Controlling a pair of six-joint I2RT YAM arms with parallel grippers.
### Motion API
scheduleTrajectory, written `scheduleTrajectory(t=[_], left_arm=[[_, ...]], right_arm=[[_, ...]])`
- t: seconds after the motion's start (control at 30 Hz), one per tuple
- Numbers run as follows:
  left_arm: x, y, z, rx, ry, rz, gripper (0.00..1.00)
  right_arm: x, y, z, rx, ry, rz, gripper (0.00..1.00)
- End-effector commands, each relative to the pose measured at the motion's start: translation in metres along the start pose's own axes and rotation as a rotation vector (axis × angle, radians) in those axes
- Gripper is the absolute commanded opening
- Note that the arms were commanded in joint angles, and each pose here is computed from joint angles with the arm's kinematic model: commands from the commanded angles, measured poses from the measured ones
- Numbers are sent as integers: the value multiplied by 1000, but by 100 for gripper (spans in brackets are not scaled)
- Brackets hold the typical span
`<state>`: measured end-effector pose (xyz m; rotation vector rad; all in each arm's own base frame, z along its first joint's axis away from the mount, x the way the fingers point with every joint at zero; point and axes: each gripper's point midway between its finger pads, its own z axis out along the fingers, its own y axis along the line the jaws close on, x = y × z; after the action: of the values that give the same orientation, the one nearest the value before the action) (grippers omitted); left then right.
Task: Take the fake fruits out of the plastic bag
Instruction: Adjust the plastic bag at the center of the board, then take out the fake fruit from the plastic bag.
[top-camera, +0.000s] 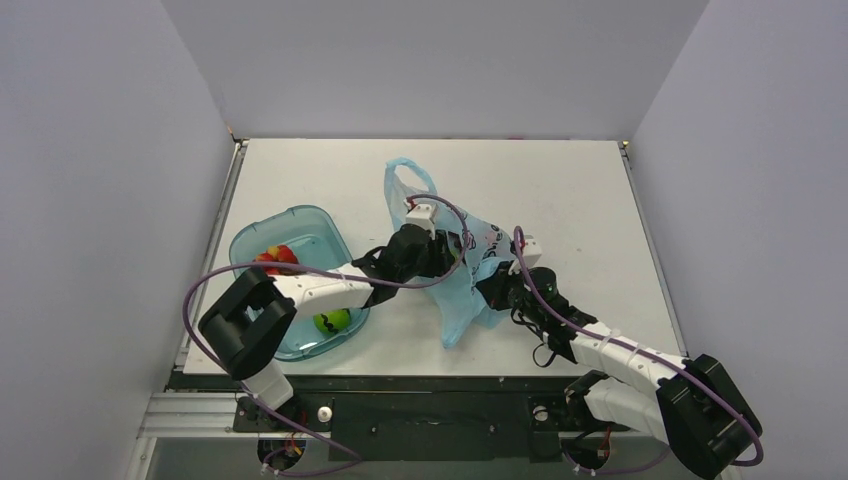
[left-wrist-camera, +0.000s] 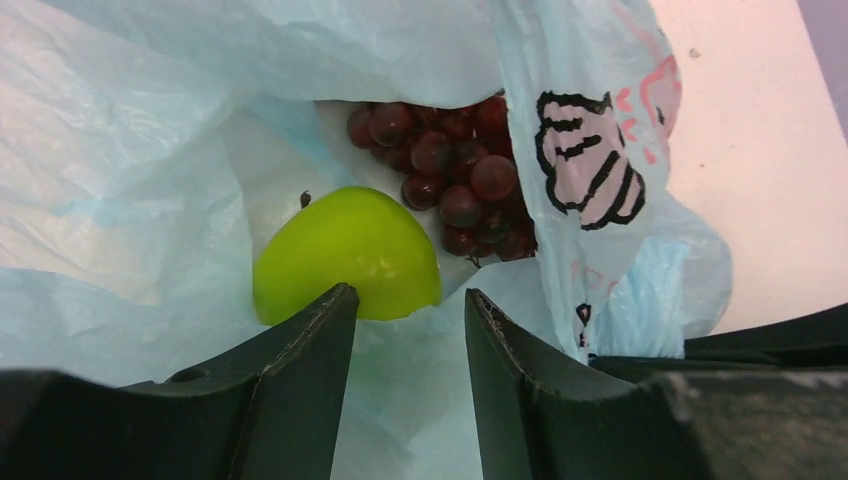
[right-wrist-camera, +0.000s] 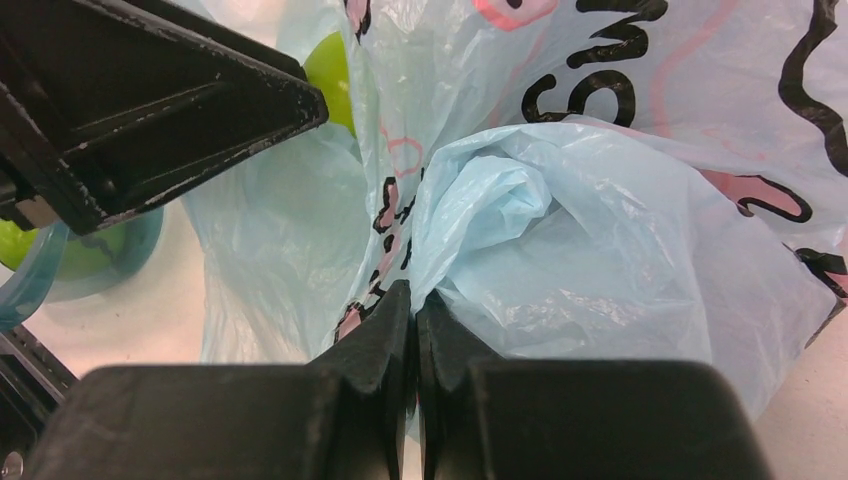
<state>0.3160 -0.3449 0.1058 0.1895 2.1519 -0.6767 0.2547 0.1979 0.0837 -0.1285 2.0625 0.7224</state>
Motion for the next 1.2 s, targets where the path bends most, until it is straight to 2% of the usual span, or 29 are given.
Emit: scheduleTrajectory(t=[0.0,0.17,0.33,0.5,0.63,0.77,0.83,1.17], left_arm=[[10,-3,-9,16,-16,-15,42],[27,8,-20,-14,1,-40,42],[47,24,-12,-84,61,-23,42],[51,22,-6,-77,89,-3,43],[30,9,-7,-64,65,25,48],[-3,-8,-17,-20,-13,18,63],[-17,-15,-20,-4,-47,23,68],[-38,-2,6,-89,-62,108,70]], right_arm=[[-14,5,1,-18,-62,-20,0],[-14,7,2,-28,-63,-20,0],[-10,7,3,-31,-46,-21,0],[-12,5,2,-22,-54,-28,0],[-11,3,2,1,-26,-29,0],[-20,7,-1,4,-25,-36,0],[-22,4,-3,24,-35,-48,0],[-13,-3,0,28,-43,-63,0]])
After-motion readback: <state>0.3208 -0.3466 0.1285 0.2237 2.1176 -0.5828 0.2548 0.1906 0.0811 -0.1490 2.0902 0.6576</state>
